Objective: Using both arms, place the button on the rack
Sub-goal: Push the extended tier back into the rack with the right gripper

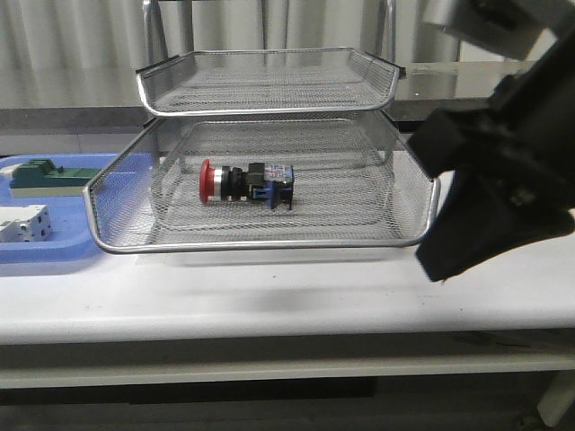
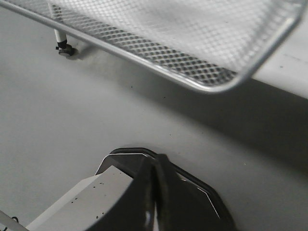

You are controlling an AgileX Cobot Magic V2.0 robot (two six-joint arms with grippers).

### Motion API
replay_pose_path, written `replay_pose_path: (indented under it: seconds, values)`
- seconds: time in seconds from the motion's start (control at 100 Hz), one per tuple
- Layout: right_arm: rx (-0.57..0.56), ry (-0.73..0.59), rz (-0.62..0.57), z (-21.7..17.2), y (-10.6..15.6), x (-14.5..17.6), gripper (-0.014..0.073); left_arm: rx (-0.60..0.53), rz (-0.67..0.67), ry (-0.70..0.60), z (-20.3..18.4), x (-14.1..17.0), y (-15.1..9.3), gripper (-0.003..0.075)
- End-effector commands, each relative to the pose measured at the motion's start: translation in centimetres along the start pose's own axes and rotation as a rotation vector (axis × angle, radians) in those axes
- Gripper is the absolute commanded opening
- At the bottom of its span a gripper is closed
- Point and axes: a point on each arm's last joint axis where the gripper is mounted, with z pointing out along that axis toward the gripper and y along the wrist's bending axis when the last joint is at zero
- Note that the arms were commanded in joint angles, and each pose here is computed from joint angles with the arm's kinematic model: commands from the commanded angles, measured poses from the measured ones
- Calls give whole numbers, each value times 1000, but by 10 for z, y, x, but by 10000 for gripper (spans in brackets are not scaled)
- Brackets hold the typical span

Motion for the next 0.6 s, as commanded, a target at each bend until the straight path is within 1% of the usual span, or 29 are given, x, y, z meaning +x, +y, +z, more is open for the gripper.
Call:
replay_pose_path:
  seconds: [0.0,0.16,0.33,0.59]
  values:
    - [-15,-76,-36,5,12,-17,-66,-25,-17,-96,-1,-16,2,4]
    - [-35,-52,-84,28,28,-25,-66,-25,-17,-96,-1,-16,2,4]
    - [-47,-37,-116,48,40,-37,-66,-25,-17,-96,-1,-16,2,4]
    - [-30,-26,-174,71,44,-55,-66,-25,-17,-96,-1,-16,2,4]
